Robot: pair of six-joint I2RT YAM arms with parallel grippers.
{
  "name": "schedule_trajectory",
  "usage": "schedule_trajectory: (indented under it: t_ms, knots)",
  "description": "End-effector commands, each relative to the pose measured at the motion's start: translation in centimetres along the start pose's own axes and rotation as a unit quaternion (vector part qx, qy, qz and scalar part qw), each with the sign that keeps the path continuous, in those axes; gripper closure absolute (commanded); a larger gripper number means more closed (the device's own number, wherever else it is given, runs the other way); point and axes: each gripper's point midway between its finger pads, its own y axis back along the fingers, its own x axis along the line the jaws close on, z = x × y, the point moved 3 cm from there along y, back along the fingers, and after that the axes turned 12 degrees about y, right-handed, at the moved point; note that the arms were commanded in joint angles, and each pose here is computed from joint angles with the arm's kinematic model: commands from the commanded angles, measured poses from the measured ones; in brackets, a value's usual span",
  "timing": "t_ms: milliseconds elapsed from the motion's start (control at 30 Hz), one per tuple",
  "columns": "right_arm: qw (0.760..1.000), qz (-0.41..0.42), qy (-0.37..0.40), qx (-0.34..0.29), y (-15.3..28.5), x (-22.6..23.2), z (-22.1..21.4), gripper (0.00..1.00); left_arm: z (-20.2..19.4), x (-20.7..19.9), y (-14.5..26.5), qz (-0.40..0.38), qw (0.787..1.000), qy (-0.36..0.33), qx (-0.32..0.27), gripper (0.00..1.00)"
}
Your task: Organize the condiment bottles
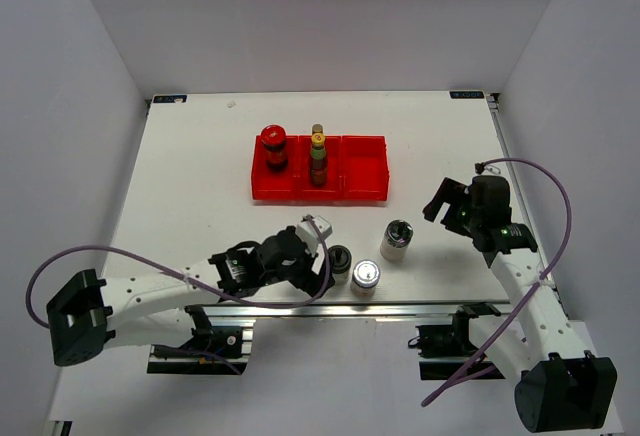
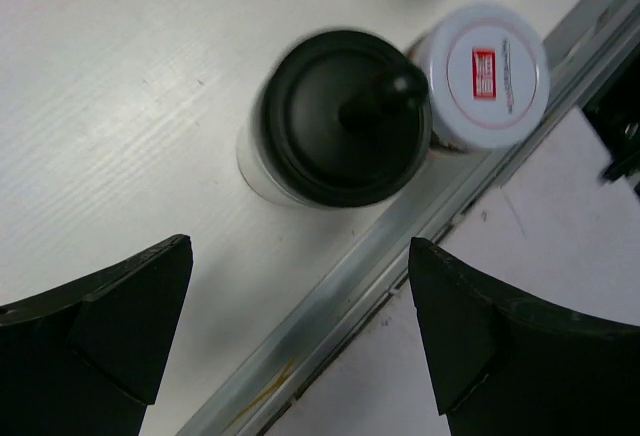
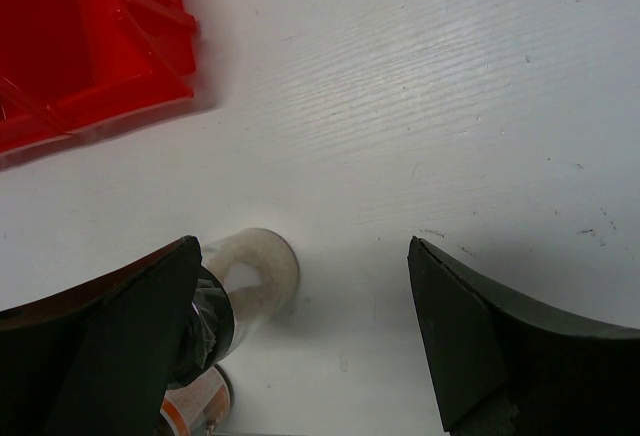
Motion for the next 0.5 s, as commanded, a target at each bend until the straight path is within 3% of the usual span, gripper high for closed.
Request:
schedule_trajectory:
  t_ms: [0, 467]
  knots:
    - [1.0, 0.006, 0.004, -0.01, -0.2, 0.1, 0.5, 0.11, -0.7, 0.2, -1.0, 0.031, 0.999, -0.033, -0.006, 0.02]
    - [1.0, 0.005, 0.004, -0.008, -0.3, 0.1, 0.4, 0.11, 2.0, -0.6, -5.9, 0.051, 0.995, -0.031, -0.083, 0.02]
